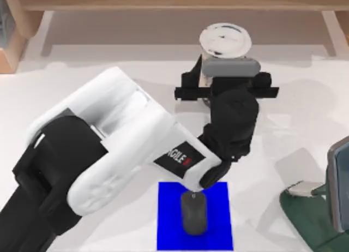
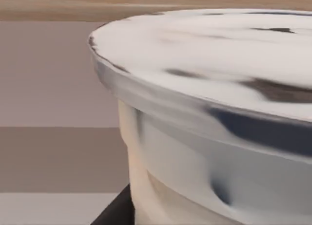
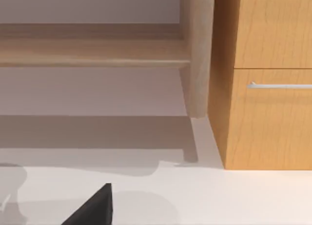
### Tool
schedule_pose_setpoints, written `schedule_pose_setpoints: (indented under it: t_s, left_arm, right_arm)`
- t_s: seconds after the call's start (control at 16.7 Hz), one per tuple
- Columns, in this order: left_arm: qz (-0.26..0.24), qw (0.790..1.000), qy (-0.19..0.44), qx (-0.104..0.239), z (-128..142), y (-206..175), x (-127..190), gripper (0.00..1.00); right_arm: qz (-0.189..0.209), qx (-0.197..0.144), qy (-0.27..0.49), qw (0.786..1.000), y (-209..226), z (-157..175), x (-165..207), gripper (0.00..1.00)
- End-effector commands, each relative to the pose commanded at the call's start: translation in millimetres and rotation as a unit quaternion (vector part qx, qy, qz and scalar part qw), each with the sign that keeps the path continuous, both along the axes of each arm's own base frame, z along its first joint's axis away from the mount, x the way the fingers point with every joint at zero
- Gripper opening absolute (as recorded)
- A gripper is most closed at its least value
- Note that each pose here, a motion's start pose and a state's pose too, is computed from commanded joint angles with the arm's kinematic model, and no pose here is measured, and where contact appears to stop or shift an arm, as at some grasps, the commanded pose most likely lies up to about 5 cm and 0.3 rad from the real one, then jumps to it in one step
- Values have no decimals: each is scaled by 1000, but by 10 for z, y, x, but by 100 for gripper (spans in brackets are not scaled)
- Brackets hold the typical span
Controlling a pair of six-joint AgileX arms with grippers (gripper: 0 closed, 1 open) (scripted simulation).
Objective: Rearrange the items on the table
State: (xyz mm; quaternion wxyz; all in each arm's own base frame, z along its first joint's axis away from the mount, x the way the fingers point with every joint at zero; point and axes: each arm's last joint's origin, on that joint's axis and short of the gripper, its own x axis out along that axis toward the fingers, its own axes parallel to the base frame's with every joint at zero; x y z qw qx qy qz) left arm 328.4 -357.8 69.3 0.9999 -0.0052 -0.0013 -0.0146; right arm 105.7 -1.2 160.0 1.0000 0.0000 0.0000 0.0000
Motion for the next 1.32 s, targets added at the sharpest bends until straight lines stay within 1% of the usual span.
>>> schedule_pose_setpoints:
  t_s: [0.12,0.24,0.48,0.72,1.02,1.14,1.32]
  left_arm:
    - [-3,1000,-11,-11,143,-17,34,0]
    - [-12,1000,-18,-14,318,-14,71,0]
    - [-43,999,-22,0,705,64,145,0]
    - [-76,997,-26,15,1142,266,256,0]
    - [-91,995,-34,21,1604,733,504,0]
    - [-86,996,-32,22,1708,994,643,0]
    - [-68,997,-23,22,1772,1441,867,0]
  right_arm:
    - [0,0,0,1000,0,0,0,100]
    - [0,0,0,1000,0,0,0,100]
    - [0,0,0,1000,0,0,0,100]
    - [0,0,0,1000,0,0,0,100]
    - [0,0,0,1000,0,0,0,100]
    - [0,0,0,1000,0,0,0,100]
    - [0,0,0,1000,0,0,0,100]
